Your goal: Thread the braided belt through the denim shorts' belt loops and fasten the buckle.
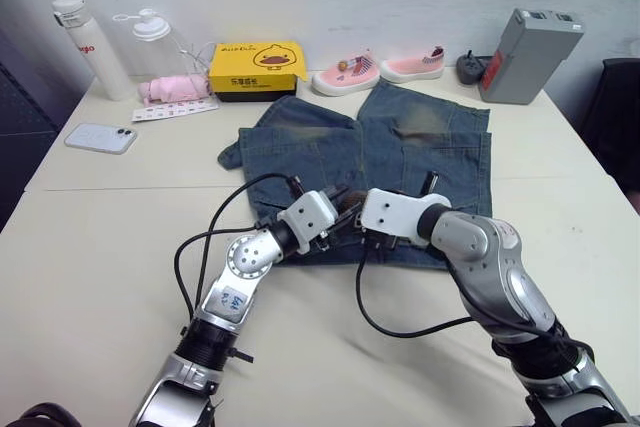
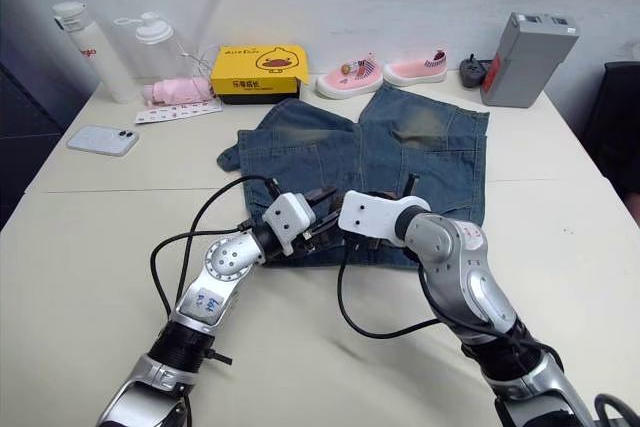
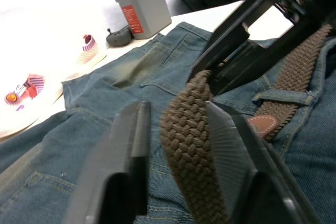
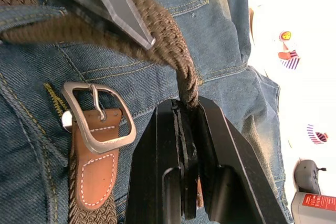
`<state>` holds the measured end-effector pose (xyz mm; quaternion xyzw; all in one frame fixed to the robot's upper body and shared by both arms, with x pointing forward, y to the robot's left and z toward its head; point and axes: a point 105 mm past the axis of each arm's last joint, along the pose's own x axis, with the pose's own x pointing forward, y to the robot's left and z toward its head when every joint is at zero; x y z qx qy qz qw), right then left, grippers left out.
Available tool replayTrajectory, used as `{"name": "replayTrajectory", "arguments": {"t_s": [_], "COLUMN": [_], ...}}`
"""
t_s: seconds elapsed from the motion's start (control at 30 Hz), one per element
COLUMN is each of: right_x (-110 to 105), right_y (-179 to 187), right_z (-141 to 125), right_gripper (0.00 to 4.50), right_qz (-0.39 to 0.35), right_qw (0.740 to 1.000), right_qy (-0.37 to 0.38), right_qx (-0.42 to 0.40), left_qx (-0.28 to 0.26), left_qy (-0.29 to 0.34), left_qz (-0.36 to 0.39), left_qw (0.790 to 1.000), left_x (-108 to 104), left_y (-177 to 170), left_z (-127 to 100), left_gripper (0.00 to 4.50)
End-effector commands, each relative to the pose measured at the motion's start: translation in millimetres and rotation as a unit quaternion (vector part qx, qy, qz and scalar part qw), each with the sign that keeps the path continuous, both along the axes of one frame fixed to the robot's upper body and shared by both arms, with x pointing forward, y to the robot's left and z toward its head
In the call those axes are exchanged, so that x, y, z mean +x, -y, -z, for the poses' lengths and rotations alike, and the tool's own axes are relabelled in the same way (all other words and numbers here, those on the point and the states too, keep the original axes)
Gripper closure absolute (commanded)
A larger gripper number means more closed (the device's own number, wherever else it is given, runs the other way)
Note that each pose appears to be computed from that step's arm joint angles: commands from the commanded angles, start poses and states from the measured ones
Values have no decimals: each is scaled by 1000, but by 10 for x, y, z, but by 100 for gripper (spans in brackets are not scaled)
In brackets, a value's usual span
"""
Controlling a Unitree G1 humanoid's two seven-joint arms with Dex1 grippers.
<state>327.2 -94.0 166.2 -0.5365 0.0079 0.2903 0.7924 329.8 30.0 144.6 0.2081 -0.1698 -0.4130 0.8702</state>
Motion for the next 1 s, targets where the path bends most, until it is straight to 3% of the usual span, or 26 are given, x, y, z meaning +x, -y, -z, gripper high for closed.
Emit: {"name": "replayTrajectory", "arguments": {"t_s": [0.03,0.07,0.33,0.47,0.57,0.63,0.67,0.77,1.0], "right_x": [-88,-91,-109,-99,-87,-82,-80,-74,-75], "right_y": [-101,-103,-109,-87,-76,-71,-70,-67,-97], "right_z": [-139,-142,-150,-133,-126,-124,-122,-117,-132], "right_gripper": [450,450,450,450,450,450,450,450,450], "right_qz": [-25,-25,-28,-21,-18,-17,-17,-16,-22], "right_qw": [999,999,999,999,1000,1000,1000,1000,999], "right_qy": [28,28,28,25,25,25,25,24,26], "right_qx": [2,2,2,2,1,0,0,-1,-1], "left_qx": [-5,-3,0,-3,27,71,89,104,113], "left_qy": [18,18,20,33,50,65,74,76,89], "left_qz": [-7,-7,-9,10,32,38,36,36,16], "left_qw": [1000,1000,1000,999,998,995,993,991,989], "left_x": [-2,-1,-2,-100,-209,-248,-254,-253,-131], "left_y": [-19,-19,-16,-54,-103,-135,-152,-135,26], "left_z": [-48,-39,-30,-94,-79,-13,9,51,30], "left_gripper": [424,445,445,445,360,284,217,127,127]}}
